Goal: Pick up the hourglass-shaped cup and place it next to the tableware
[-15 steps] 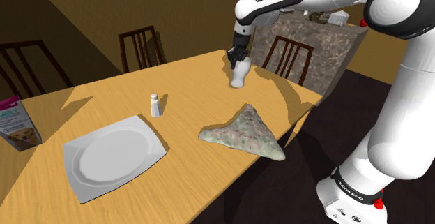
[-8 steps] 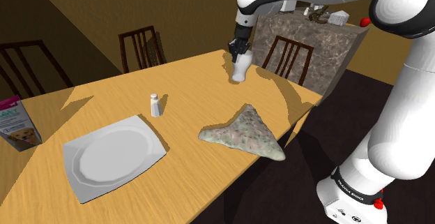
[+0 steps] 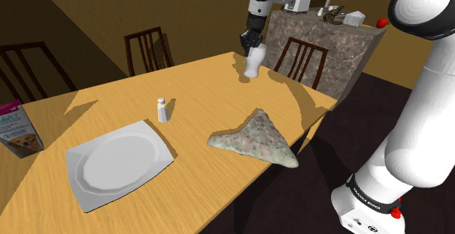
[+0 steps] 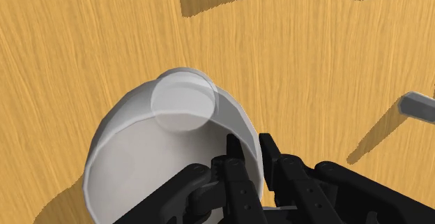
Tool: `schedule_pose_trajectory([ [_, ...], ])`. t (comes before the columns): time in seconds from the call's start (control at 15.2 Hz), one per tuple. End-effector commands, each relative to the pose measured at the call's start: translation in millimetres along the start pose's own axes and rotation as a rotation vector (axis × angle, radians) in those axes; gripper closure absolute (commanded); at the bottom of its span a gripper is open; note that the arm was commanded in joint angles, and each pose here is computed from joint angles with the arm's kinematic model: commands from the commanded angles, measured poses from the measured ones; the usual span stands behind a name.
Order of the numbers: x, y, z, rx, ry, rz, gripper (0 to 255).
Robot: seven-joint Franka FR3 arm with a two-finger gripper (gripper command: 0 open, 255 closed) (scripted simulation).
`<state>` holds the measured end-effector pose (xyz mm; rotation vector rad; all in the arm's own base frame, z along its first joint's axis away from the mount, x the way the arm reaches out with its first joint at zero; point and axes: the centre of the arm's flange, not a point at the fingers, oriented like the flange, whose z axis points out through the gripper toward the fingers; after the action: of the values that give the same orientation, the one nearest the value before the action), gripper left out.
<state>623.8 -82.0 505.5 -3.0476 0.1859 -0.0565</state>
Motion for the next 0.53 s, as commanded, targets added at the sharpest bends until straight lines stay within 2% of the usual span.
schedule_pose_trajectory([
  [0.0, 0.3, -1.6, -10.8, 0.0, 0.0, 0.0, 255],
  [0.46, 1.5, -4.9, -47.6, 0.0, 0.0, 0.0, 255],
])
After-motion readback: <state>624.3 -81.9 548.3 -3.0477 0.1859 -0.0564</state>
